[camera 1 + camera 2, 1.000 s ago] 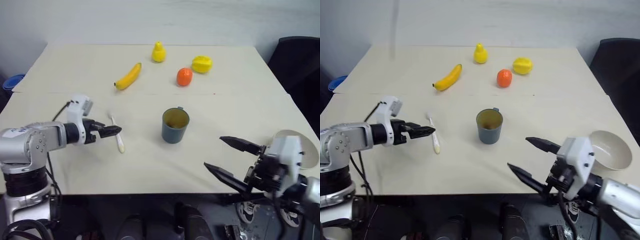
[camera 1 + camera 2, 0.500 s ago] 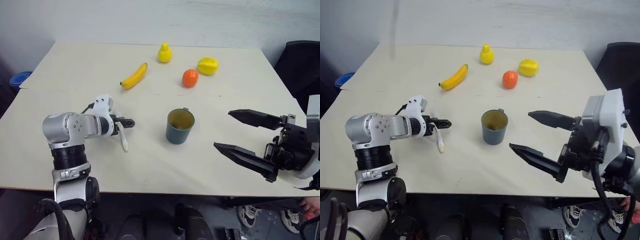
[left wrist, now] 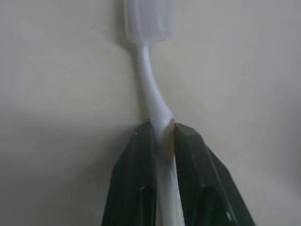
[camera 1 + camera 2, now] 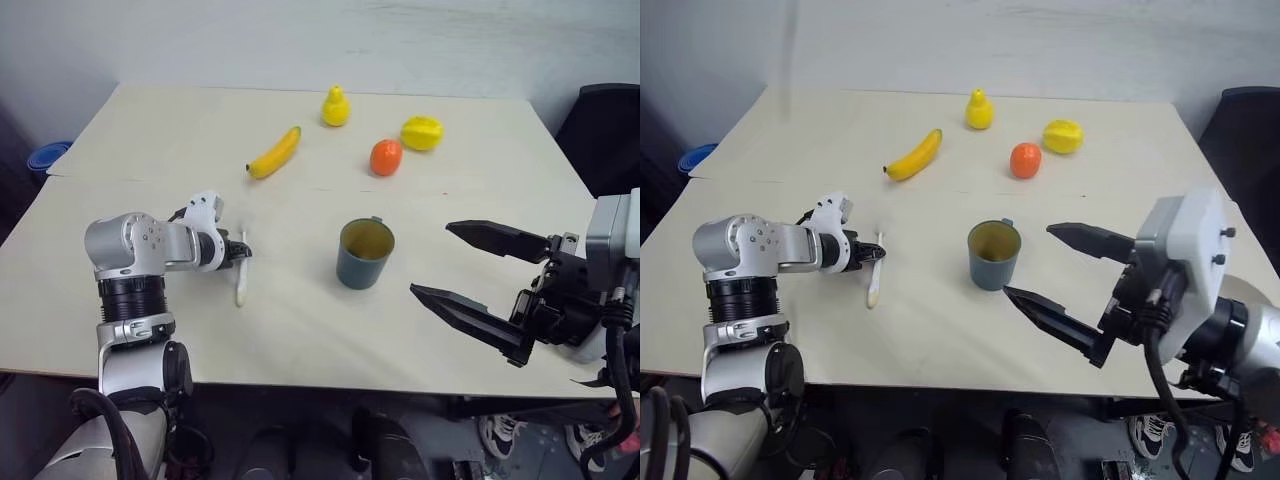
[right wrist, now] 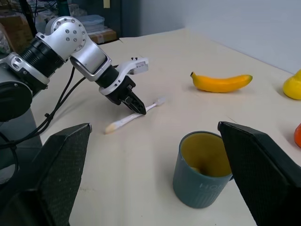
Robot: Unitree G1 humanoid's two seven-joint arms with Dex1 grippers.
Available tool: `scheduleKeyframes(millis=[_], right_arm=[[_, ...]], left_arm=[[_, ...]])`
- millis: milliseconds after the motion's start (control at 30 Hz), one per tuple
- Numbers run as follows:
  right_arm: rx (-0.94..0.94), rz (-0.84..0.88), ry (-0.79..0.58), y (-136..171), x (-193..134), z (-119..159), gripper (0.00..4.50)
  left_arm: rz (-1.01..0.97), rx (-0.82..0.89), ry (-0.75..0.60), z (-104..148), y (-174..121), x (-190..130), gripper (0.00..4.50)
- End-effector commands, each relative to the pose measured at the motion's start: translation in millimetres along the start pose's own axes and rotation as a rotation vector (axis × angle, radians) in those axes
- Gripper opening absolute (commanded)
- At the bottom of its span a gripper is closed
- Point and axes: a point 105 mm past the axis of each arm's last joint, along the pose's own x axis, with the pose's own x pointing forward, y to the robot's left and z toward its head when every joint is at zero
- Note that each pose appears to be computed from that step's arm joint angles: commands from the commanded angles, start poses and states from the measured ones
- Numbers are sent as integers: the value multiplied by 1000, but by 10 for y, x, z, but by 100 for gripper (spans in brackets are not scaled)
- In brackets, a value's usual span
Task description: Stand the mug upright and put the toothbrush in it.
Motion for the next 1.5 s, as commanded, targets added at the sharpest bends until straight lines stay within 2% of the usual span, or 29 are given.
scheduleKeyframes(millis=[33, 233, 267, 333, 400, 500, 667, 800, 867, 1100, 1233, 1300, 1333, 1400, 1500], right_arm=[[-17, 9, 1, 42, -4, 16, 450], [34, 9, 8, 29, -102, -38, 450], [19, -20, 15, -3, -122, -48, 450], [-1, -85, 6, -74, -184, -36, 450], [4, -123, 0, -94, -241, -46, 450], [20, -160, 4, -111, -293, -91, 450], [13, -195, 34, -108, -303, -180, 450], [7, -240, 36, -134, -330, -200, 450], [6, -266, 29, -153, -350, -198, 450], [6, -316, 22, -160, -384, -213, 450], [5, -326, 18, -171, -386, -216, 450], [6, -328, 14, -179, -385, -212, 450], [5, -328, 13, -187, -386, -211, 450], [4, -328, 13, -203, -388, -209, 450], [1, -324, 20, -231, -391, -224, 450]], left_arm=[[78, -49, 99, -192, 161, 87, 19], [111, -74, 97, -160, 223, 71, 17], [77, -111, 15, 12, 180, 67, 17], [-82, -127, -270, 589, -91, -5, 17], [-438, -112, -501, 1049, -659, -273, 17], [-786, -104, -592, 1237, -1174, -569, 17], [-1030, 94, -620, 1191, -1753, -715, 17], [-1143, 398, -576, 886, -2096, -748, 17], [-1148, 532, -571, 746, -2153, -710, 17], [-1127, 823, -614, 443, -2206, -570, 17], [-1100, 894, -627, 315, -2156, -432, 17], [-1094, 865, -661, 337, -2140, -420, 88], [-1098, 872, -676, 330, -2127, -430, 104], [-1127, 868, -686, 302, -2107, -466, 169], [-1162, 824, -657, 289, -1994, -562, 257]])
